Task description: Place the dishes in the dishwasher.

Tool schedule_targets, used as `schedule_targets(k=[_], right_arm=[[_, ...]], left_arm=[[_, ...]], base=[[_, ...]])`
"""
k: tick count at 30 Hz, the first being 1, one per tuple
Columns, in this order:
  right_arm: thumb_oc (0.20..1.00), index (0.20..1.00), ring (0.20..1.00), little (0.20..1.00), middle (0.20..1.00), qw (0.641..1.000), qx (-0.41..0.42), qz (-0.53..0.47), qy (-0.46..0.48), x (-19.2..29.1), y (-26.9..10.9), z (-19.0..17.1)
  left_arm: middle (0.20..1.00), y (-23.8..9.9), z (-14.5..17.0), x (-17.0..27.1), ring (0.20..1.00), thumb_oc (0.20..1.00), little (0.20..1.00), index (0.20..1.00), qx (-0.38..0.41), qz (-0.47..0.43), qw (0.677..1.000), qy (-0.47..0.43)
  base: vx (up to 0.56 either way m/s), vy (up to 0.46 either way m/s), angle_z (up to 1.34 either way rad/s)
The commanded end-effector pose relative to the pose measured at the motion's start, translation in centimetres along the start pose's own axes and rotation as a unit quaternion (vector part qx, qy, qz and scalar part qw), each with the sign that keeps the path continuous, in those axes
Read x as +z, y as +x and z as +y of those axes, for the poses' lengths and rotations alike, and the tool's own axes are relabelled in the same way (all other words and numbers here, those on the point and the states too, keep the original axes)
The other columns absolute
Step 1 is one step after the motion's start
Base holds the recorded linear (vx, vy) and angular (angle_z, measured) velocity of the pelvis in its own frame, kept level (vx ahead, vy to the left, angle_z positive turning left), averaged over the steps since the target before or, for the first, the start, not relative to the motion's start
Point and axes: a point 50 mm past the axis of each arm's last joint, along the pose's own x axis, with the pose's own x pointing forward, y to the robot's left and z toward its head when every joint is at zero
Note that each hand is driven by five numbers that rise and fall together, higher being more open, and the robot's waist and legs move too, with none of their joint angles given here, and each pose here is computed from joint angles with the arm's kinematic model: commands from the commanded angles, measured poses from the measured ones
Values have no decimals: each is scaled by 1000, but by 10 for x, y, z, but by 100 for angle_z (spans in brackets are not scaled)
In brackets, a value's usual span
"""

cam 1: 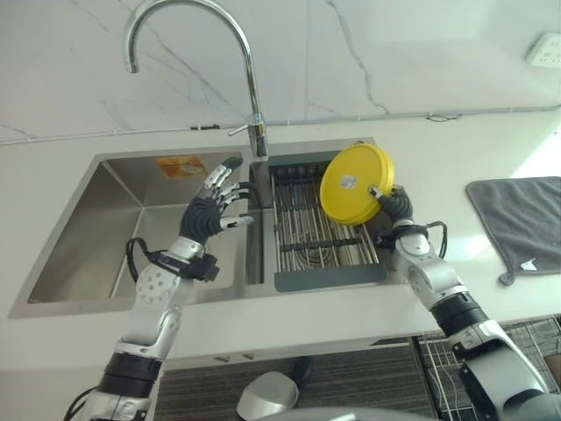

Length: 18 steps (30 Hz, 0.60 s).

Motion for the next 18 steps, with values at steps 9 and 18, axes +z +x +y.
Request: schedule_targets(k=[9, 18], right_arm=[[200, 200, 200, 200, 200, 943, 153, -42, 294, 20, -24, 21], [200, 200, 200, 200, 200, 909, 192, -128, 347, 47, -45, 1]], left_arm=[[1000, -2, -11, -10, 1000, 1000, 1000, 1000, -13, 3, 999, -38], [1000, -7, -12, -14, 1000, 1000, 1000, 1000, 0, 13, 999, -36]], base=[[19, 48, -10], [66, 99, -34]])
